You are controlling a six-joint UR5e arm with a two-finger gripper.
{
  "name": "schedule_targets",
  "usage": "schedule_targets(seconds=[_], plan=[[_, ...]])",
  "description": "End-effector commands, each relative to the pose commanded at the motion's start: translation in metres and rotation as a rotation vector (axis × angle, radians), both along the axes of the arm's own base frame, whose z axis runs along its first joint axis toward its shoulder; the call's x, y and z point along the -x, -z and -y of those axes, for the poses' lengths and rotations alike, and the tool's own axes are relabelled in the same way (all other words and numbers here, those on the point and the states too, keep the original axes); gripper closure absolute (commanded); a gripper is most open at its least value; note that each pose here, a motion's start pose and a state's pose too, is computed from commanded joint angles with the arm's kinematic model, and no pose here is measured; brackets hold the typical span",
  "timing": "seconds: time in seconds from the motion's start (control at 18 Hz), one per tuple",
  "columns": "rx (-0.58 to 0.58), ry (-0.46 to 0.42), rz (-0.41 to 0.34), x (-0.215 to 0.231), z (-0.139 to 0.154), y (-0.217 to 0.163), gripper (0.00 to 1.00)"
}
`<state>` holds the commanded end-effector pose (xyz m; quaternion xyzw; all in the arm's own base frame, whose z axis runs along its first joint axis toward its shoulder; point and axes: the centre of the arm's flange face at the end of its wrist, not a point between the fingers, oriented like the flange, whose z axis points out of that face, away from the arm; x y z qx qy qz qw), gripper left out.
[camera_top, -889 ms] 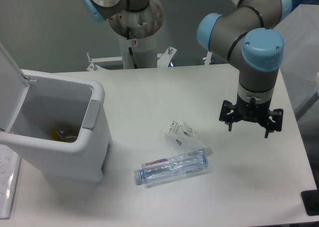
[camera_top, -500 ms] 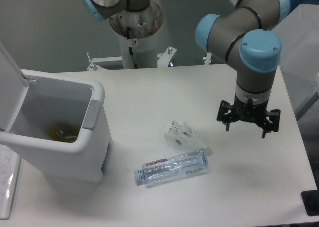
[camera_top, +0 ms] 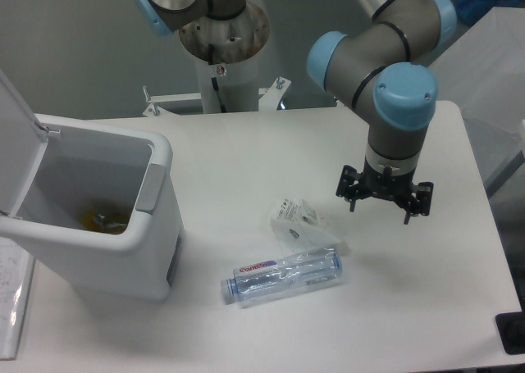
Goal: Place the trash in the trash can
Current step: 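Move the gripper over the crumpled white paper wrapper, then lower the gripper and pinch the white paper wrapper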
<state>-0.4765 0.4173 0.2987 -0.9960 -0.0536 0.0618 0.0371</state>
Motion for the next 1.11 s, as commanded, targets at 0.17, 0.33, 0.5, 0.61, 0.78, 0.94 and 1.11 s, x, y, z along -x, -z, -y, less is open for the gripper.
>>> schedule_targets(seconds=[0.17, 0.33, 0.5, 0.61, 0.78, 0.94, 1.11], plan=[[0.026, 0.02, 0.043, -0.023, -0.002, 0.029, 0.0], [0.036, 0.03, 0.05, -0.022, -0.005, 0.038, 0.0], [0.073, 0.051, 0.066, -0.029, -0.009, 0.056, 0.0], [0.079, 0.057, 0.077, -0.034, -0.008, 0.061, 0.0], [0.106, 0.077, 0.113, -0.062, -0.013, 0.078, 0.0], [0.12, 0.084, 0.128, -0.073, -0.013, 0.084, 0.0], [0.153, 0.076, 0.13, -0.08, -0.006, 0.09, 0.0]])
